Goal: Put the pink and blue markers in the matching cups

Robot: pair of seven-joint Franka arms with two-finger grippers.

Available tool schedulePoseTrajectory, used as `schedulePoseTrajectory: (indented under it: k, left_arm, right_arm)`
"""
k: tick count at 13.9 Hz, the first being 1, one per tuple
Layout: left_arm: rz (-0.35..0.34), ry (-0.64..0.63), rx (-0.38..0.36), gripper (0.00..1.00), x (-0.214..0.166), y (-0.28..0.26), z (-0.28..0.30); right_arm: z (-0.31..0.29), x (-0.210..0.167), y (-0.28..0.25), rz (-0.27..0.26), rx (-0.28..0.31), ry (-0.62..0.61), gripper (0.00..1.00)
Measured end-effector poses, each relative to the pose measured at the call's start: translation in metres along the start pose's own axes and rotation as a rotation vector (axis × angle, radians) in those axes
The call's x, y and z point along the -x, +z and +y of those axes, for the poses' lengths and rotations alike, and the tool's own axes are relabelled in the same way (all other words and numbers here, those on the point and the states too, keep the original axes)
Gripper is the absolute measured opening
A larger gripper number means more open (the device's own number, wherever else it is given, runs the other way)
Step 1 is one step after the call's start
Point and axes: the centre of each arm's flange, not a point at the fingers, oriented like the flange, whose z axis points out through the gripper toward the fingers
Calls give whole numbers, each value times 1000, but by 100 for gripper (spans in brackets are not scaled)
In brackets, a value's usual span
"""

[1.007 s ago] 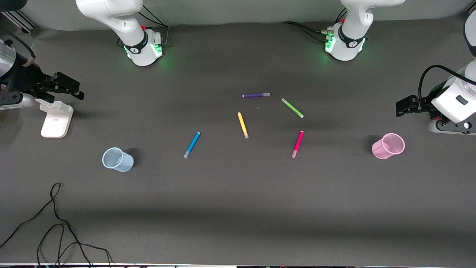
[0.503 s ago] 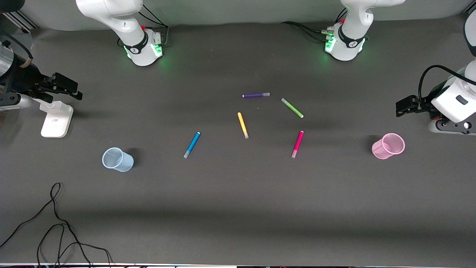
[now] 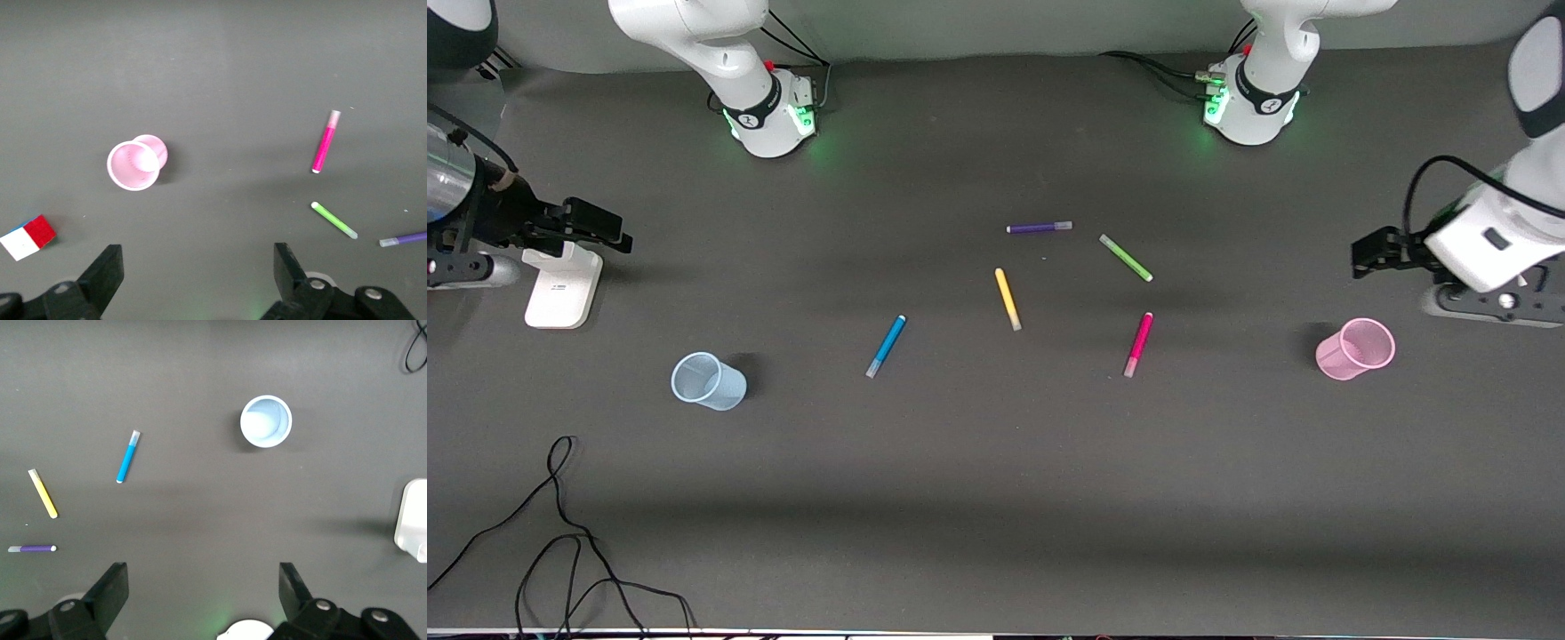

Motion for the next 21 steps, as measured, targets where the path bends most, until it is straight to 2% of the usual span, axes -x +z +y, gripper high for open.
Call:
schedulePoseTrajectory:
  k: [6,11,13,16,19,21]
  left_arm:
    - [-4,216,-3,100,2,7,119]
    - [41,312,3,100,3,23,176]
    - [58,324,7,100,-2,48,184]
    - [55,338,10,100,-3,96,192]
    - [78,341,16,100,0,154,193]
    - [69,343,21,100,5,198,192]
  right_arm:
    - [-26,-4,6,-48,6,158,100]
    - [-121,-10,60,-140,57,258,100]
    - [-138,-21,90,-206,30,278,100]
    - [-153,-41,142,-270,-3,327,100]
    - [-175,-53,204,-267,-6,495,100]
    - [-180,-60,244,-270,9,613,99]
